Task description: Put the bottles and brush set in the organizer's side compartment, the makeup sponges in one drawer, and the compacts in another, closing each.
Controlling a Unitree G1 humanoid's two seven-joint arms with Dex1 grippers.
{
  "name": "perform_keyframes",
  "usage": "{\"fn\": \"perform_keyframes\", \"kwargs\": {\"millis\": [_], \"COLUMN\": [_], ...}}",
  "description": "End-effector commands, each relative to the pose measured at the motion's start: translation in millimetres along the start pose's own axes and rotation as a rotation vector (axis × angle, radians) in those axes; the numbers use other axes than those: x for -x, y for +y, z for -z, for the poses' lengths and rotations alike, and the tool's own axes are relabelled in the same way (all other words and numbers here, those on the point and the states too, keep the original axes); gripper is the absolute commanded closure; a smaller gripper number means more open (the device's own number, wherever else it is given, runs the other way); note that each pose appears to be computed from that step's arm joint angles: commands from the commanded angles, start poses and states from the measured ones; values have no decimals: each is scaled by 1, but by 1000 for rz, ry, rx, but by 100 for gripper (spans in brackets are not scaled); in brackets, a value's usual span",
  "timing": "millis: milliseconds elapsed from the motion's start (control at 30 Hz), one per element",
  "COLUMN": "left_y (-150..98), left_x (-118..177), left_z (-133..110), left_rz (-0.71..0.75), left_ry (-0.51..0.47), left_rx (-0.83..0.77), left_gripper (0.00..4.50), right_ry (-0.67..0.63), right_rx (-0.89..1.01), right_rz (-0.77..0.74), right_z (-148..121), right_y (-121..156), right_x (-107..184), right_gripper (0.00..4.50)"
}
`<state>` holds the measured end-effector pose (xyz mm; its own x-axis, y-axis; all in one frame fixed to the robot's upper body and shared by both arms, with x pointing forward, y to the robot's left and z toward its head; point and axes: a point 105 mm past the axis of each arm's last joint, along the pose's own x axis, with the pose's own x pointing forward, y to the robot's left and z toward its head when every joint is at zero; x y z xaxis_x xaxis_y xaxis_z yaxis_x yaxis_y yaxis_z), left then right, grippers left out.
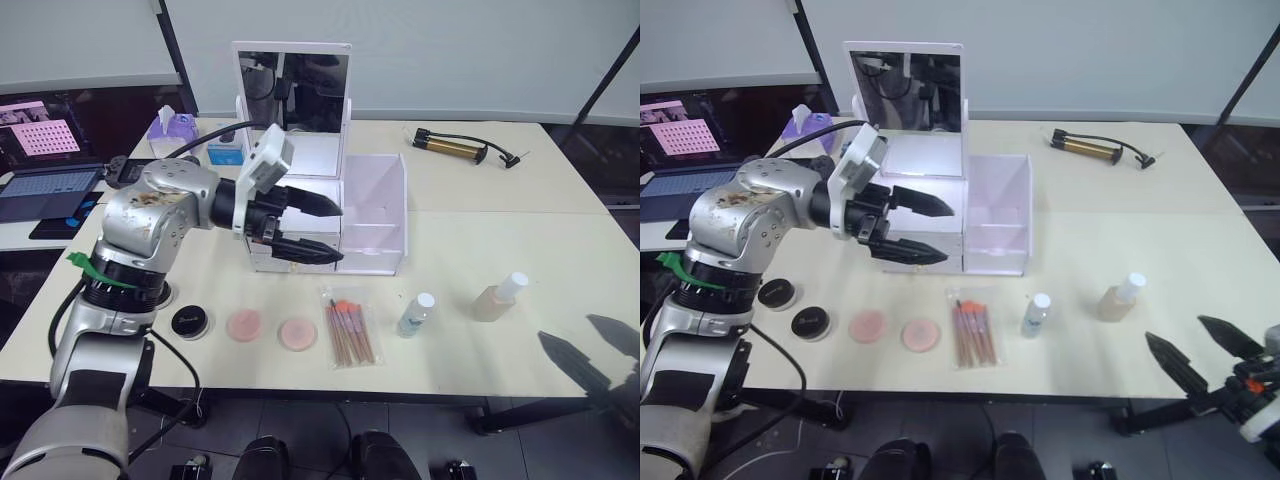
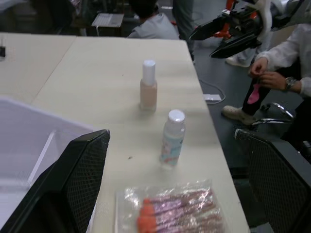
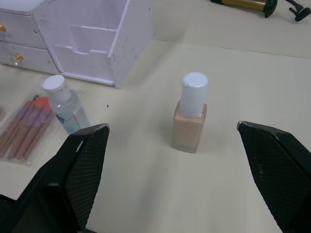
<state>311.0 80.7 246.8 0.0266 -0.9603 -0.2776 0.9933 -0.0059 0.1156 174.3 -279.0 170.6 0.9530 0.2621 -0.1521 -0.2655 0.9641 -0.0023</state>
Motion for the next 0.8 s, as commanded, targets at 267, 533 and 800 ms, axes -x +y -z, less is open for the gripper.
{"fn": "perform_keyframes", "kwargs": {"millis": [267,533,800], "left_y": [-15,-22,-16], "left_x": [9,15,24], "left_z": [-12,-12,-8], "left_rz": [-128,-211,-285], "left_ry": [-54,-53,-47], "left_rx": [-9,8,19], "left_gripper": [6,6,6], "right_ry": [-52,-45,-30], "right_rx": [99,127,111], "right_rz": [108,72,51], "right_z": [7,12,19], "right_y": [-22,-31,-41], "right_x": [-44,-68,-83], "right_gripper": [0,0,0]}}
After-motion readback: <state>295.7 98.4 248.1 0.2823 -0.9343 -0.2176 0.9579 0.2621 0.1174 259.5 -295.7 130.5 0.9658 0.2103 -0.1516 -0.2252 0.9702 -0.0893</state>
